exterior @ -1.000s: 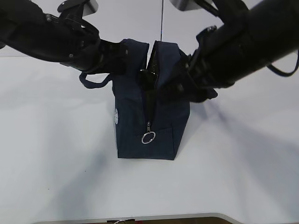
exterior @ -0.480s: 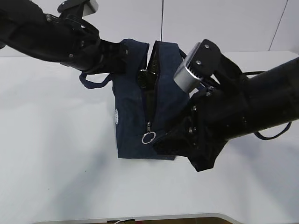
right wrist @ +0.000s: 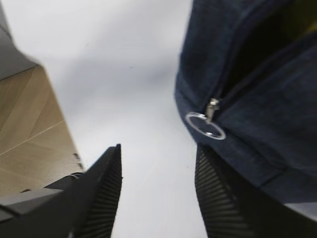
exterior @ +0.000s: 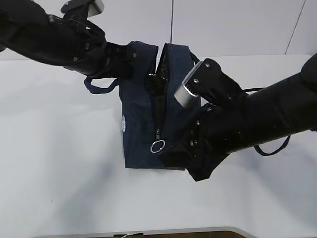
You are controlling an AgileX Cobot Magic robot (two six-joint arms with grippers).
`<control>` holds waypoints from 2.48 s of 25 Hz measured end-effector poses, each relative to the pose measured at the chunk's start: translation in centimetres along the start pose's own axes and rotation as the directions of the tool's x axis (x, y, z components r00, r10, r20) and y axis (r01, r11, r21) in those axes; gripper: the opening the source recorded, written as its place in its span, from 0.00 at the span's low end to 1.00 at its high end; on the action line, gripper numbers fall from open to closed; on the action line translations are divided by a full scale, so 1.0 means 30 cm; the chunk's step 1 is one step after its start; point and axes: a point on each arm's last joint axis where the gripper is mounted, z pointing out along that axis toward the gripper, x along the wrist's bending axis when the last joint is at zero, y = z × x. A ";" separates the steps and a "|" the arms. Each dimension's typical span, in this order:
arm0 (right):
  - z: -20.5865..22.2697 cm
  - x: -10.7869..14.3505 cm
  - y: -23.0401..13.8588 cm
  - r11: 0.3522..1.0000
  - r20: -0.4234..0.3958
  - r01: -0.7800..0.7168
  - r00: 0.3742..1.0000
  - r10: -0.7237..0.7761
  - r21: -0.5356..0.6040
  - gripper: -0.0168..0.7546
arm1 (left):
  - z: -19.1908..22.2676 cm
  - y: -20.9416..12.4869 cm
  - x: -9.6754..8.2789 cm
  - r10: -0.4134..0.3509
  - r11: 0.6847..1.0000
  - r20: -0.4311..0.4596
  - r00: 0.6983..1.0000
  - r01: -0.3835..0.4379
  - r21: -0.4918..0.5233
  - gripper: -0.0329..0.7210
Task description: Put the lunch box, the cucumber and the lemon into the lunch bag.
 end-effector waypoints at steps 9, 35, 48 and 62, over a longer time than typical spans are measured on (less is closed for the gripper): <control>0.085 -0.055 -0.046 0.970 0.049 0.241 0.969 -0.243 0.045 0.53 | 0.000 0.000 0.000 0.000 1.000 0.000 1.000 0.000 -0.001 0.03; 0.189 -0.105 -0.060 0.989 0.091 0.092 0.992 -0.081 -0.113 0.53 | 0.000 0.000 0.000 0.000 1.000 0.000 1.000 0.000 0.001 0.03; 0.234 -0.098 -0.090 0.991 0.020 0.066 0.998 -0.064 -0.114 0.53 | 0.000 -0.001 0.000 0.000 1.000 0.001 1.000 0.000 0.003 0.03; 0.247 -0.100 -0.103 0.993 0.013 0.057 0.998 -0.056 -0.102 0.53 | 0.000 -0.001 0.000 0.002 1.000 0.001 1.000 -0.002 0.004 0.03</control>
